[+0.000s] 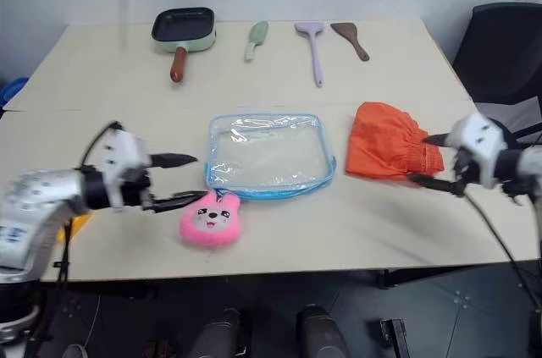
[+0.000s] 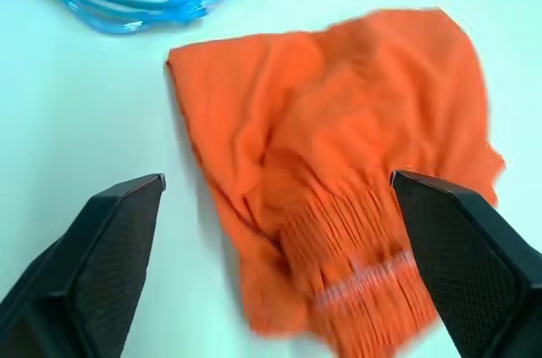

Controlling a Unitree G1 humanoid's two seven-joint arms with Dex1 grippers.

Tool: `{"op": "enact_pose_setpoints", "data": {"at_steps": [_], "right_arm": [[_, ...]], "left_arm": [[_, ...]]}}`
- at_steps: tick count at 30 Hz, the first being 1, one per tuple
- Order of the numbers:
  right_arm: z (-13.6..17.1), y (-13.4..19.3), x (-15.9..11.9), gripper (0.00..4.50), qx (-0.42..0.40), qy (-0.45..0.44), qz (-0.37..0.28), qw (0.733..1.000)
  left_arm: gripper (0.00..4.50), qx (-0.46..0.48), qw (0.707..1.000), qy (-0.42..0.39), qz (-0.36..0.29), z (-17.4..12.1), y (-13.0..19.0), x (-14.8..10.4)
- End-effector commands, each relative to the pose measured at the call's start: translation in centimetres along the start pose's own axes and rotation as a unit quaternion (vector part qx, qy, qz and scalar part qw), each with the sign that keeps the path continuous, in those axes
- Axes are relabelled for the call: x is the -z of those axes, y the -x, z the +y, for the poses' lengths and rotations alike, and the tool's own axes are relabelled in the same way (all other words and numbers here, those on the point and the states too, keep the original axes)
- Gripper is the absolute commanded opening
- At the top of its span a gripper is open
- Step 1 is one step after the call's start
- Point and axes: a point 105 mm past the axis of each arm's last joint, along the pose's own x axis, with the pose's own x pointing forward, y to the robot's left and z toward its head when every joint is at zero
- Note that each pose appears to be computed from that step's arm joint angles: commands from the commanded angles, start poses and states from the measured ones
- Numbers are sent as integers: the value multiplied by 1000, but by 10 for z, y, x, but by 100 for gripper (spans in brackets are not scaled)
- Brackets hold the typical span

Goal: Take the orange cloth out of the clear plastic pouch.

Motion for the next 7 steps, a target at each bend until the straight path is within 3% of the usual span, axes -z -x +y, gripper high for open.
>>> {"op": "enact_pose_setpoints", "data": {"at_steps": [1, 7], "right_arm": [[-20, 27, 4, 450, 45, -66, -9, 997], [-33, 34, 8, 450, 67, -111, -31, 991]], "left_arm": [[360, -29, 1000, -4, -8, 9, 41, -17], [360, -74, 997, -24, 27, 21, 80, -14]]}}
